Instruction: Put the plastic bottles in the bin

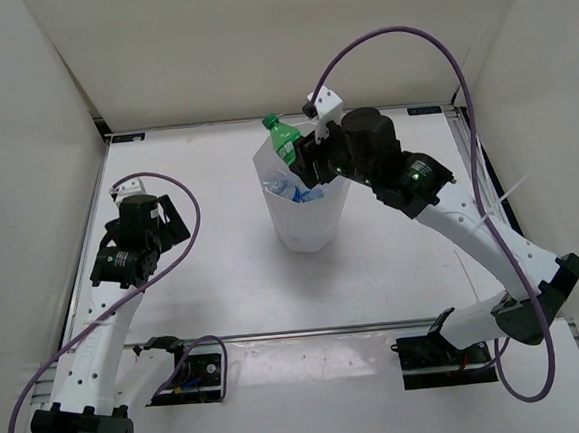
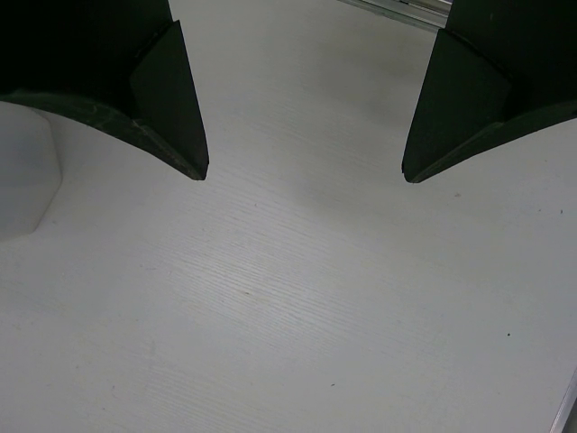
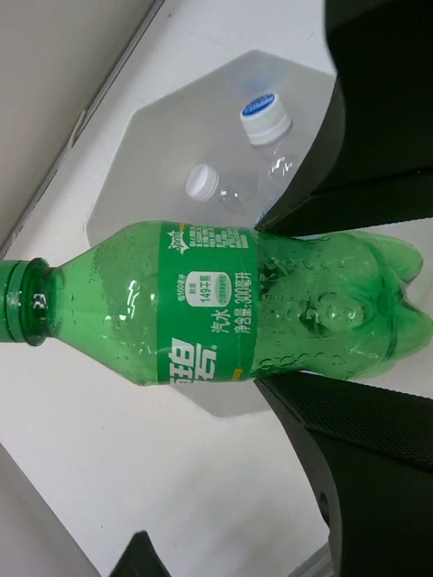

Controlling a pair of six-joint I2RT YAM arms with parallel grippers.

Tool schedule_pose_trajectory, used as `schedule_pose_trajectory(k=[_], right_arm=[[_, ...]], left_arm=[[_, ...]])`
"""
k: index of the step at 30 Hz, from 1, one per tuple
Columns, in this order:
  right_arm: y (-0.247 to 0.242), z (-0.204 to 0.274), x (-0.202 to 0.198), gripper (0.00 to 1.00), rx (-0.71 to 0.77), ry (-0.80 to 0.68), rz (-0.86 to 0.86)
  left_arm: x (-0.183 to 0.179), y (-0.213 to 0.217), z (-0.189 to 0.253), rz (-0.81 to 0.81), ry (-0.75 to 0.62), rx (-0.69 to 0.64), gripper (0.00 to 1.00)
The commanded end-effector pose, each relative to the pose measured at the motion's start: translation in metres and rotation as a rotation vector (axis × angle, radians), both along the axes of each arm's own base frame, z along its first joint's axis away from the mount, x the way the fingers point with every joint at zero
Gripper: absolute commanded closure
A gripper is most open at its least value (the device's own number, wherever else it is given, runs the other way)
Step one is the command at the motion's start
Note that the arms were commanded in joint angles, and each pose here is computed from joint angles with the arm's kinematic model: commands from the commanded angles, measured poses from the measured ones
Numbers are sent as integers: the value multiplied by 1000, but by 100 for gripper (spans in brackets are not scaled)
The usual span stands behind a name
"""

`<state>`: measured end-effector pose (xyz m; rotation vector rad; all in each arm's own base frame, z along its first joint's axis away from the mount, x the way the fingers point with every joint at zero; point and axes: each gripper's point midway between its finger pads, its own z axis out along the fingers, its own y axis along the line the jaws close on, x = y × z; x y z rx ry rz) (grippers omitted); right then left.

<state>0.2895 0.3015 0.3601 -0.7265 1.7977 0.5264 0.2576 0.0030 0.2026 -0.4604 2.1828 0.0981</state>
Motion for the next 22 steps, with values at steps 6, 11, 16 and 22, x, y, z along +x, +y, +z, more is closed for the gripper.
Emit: schedule_pose_trajectory(k=[6,11,16,22], right_arm=[[-35,31,25,0,73,13,-184],[-116,16,43,0,228,332,-512],[-150,-18,31,0,242,565,-455],[-165,-26,14,0,239,541,-429]], left_arm=[[1,6,16,22,-60,14,0],[-2,10,5,37,-34,31,0],[-8,9,-12,29,2,32,0],[-25,54,-17,249,6,191,0]])
